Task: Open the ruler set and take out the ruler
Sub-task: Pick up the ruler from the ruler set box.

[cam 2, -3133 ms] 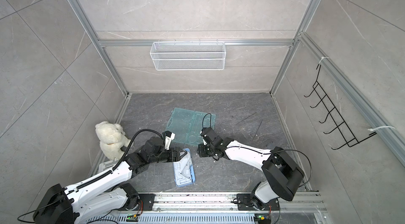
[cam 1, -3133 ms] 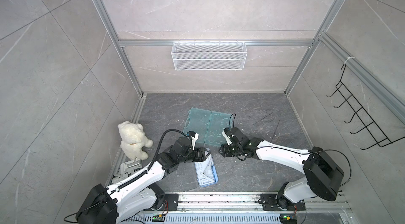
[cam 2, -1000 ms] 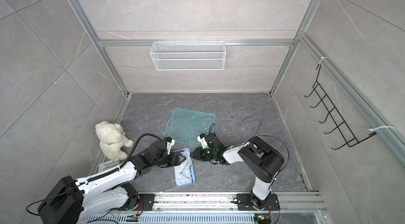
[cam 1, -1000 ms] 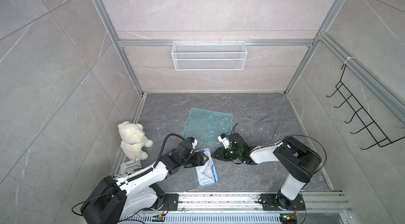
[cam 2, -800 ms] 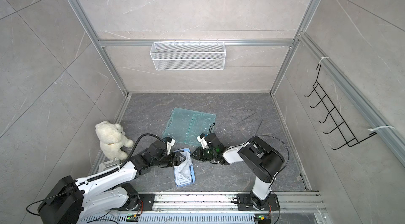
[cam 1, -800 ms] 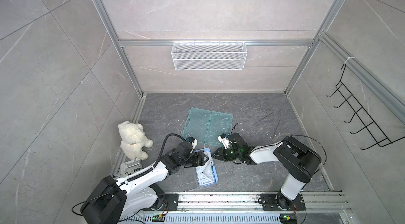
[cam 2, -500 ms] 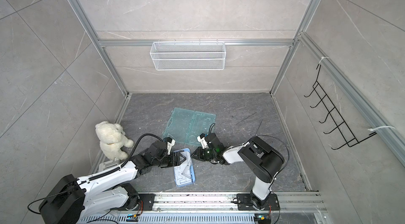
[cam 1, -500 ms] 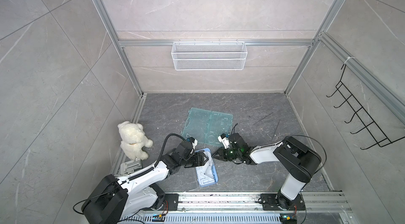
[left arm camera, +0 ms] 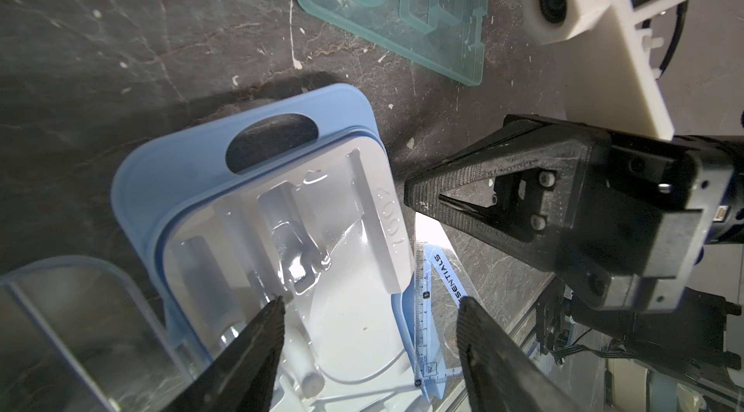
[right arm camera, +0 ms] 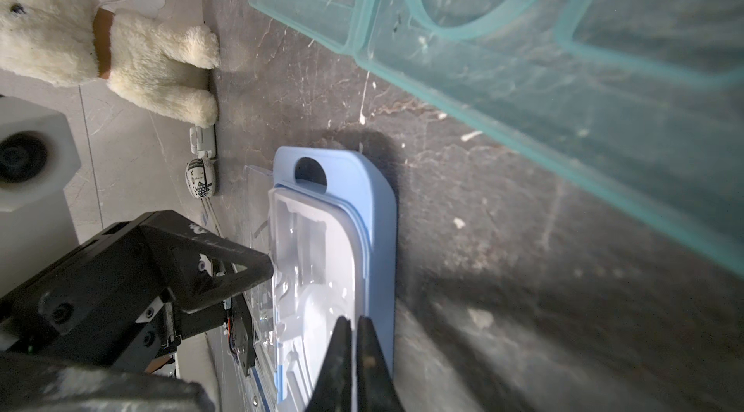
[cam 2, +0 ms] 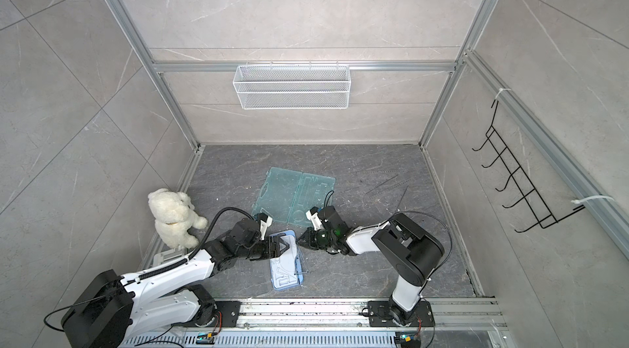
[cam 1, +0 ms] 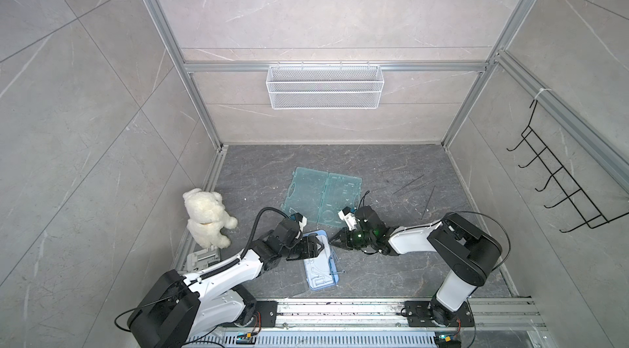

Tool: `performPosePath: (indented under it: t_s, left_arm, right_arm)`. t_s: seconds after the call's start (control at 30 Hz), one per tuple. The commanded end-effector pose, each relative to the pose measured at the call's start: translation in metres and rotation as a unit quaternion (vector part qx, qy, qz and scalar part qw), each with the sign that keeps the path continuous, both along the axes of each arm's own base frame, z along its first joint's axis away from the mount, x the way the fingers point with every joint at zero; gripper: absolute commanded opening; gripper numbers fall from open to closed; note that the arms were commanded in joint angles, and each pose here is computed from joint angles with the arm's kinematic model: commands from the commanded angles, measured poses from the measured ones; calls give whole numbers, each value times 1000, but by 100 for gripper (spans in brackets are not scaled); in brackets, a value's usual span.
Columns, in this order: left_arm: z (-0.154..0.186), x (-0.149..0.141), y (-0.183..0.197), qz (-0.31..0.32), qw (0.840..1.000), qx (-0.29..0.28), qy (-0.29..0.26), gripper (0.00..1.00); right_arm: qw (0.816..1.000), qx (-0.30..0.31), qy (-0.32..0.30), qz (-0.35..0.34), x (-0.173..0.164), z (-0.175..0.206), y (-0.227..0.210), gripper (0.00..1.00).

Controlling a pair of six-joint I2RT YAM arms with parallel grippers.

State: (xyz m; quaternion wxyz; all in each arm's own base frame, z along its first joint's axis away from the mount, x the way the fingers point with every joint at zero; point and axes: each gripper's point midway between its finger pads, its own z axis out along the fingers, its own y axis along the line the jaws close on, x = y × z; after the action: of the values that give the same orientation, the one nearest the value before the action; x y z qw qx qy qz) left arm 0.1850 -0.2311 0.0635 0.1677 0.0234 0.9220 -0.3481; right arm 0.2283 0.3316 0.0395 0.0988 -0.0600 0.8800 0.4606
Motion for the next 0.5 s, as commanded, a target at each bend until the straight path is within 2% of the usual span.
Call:
performPosePath:
  t_s: [0.0,0.27,0.47]
  left_arm:
    - [20,10,-7,-8,999,-14,-29,70]
    - [37,19,-10,-21,998,-4,-64,70]
    - [49,27,-18,-36,995,-4,-89,70]
  right_arm:
    - [1000,-14,-8,-8,6,7,-5,7]
    - [999,-30,-13,-38,26,26,-30,7]
    - [994,-60,-16,-91,52,39,-80,7]
